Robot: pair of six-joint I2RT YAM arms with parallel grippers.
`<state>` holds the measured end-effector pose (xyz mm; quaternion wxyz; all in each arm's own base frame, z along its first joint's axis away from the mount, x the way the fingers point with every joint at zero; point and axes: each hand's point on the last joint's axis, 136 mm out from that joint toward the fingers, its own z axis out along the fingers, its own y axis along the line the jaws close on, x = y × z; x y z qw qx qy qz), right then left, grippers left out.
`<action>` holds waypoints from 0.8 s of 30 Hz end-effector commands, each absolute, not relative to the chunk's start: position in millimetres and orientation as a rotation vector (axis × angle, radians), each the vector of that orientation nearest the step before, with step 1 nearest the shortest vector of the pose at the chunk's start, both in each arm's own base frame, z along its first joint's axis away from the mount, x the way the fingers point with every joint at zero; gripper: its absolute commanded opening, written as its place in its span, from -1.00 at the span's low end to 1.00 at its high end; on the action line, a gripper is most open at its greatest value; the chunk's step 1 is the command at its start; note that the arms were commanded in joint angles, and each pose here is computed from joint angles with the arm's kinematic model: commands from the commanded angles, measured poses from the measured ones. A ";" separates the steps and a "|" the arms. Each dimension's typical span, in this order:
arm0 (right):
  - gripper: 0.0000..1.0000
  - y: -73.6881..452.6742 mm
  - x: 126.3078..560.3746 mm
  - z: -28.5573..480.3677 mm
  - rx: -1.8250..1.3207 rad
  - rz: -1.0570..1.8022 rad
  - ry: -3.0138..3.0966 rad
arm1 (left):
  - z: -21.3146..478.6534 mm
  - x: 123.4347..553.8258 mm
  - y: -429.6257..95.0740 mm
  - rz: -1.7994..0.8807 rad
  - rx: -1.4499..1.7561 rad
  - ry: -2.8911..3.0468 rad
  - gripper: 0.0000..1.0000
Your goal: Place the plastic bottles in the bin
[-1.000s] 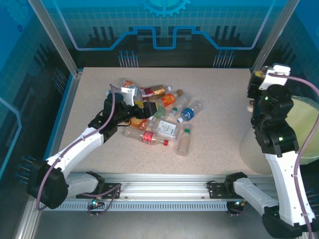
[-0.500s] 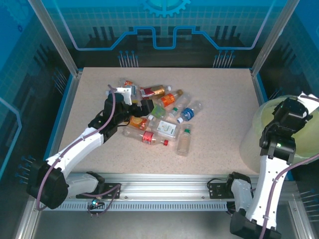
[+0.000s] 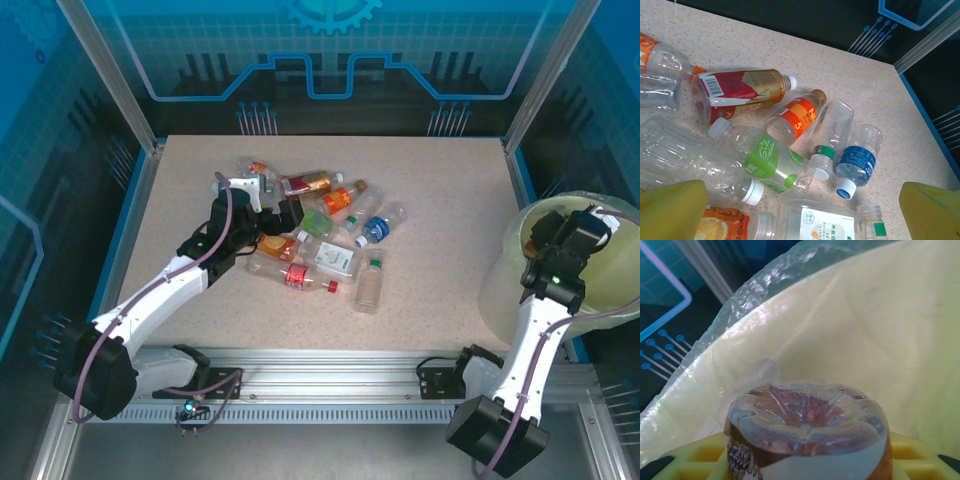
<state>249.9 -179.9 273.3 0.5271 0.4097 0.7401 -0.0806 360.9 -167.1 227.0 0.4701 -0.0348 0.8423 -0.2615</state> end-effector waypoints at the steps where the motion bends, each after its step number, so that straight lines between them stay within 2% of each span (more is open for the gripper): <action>1: -0.05 -167.7 272.2 274.2 0.908 -0.037 1.766 | 237.3 364.6 -161.9 -0.592 -0.084 2.041 0.98; 14: 0.00 -155.2 299.6 269.4 0.809 0.109 1.799 | 232.1 367.0 -144.0 -0.498 -0.170 2.056 0.98; 21: 0.31 -149.0 295.2 265.1 0.783 0.109 1.826 | 211.4 361.4 -113.9 -0.364 -0.335 2.118 0.98; 24: 0.37 -147.8 291.9 265.5 0.782 0.102 1.822 | 197.4 356.0 -99.4 -0.329 -0.423 2.150 0.98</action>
